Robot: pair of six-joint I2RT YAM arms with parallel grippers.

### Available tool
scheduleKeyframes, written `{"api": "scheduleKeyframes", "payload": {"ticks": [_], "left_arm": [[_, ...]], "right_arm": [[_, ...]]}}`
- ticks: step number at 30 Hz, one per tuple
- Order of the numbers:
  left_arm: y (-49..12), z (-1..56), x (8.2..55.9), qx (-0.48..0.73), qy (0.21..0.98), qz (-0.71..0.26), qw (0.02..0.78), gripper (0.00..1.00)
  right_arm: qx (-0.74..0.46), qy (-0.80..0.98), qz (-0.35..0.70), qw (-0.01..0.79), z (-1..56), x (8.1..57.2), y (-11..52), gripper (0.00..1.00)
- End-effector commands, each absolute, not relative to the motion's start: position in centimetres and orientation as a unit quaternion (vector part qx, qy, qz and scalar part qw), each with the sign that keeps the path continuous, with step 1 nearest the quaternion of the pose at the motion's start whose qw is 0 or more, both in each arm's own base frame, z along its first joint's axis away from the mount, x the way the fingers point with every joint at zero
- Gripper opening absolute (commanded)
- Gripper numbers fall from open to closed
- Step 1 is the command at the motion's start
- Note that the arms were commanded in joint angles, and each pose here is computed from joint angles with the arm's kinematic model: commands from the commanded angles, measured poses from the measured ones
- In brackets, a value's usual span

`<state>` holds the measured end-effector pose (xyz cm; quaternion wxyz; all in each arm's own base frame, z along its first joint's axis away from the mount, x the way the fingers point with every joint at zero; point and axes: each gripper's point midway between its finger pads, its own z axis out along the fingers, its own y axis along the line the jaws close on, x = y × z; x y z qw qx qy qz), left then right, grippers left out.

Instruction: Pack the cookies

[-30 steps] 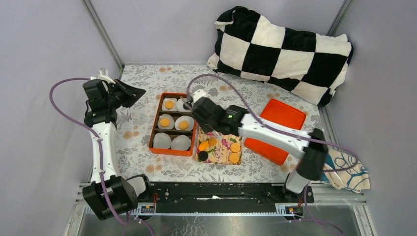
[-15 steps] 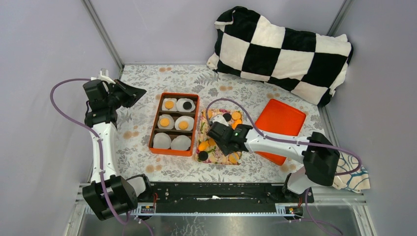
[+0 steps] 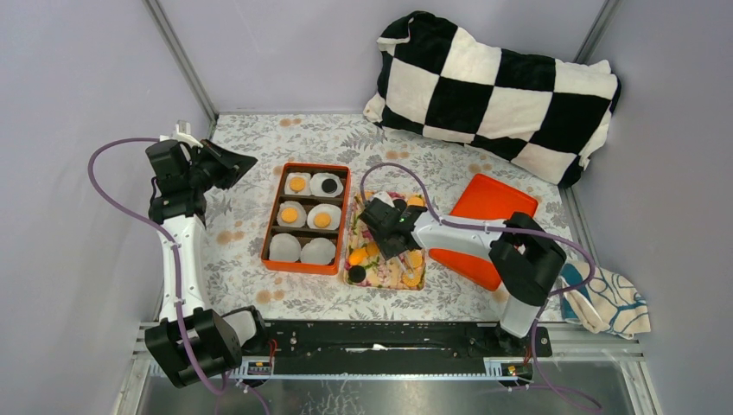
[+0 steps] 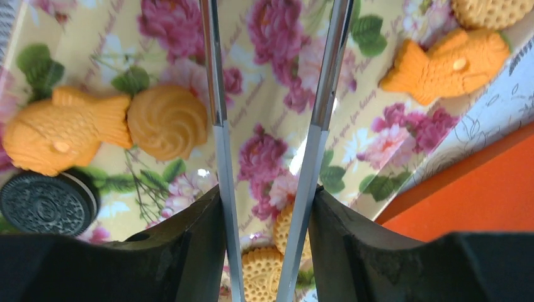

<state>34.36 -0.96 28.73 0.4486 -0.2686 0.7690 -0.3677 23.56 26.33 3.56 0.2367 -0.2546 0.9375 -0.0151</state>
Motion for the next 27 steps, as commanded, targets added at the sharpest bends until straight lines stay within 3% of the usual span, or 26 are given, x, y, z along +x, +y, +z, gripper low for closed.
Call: {"api": "scheduleKeyframes", "payload": {"ticks": [1, 6, 13, 19, 27], "left_arm": [[-0.7, 29.0, 34.4, -0.257, 0.765, -0.366, 0.462, 0.15], [-0.8, 28.5, 34.5, -0.259, 0.767, -0.370, 0.456, 0.15], [-1.1, 28.1, 34.5, -0.257, 0.767, -0.381, 0.448, 0.15], [-1.0, 28.7, 34.5, -0.260, 0.764, -0.377, 0.455, 0.14], [-0.2, 28.2, 36.1, -0.293, 0.762, -0.380, 0.434, 0.10]], "right_arm": [[-0.240, 0.931, 0.031, 0.275, 5.8, 26.5, 29.1, 0.50], [-0.253, 0.928, 0.038, 0.271, 6.2, 27.2, 30.0, 0.44], [-0.255, 0.929, 0.045, 0.265, 7.4, 27.5, 30.6, 0.10], [-0.238, 0.915, 0.077, 0.318, 13.7, 27.2, 30.2, 0.01], [-0.265, 0.892, 0.118, 0.347, 19.7, 23.8, 30.6, 0.00]]}}
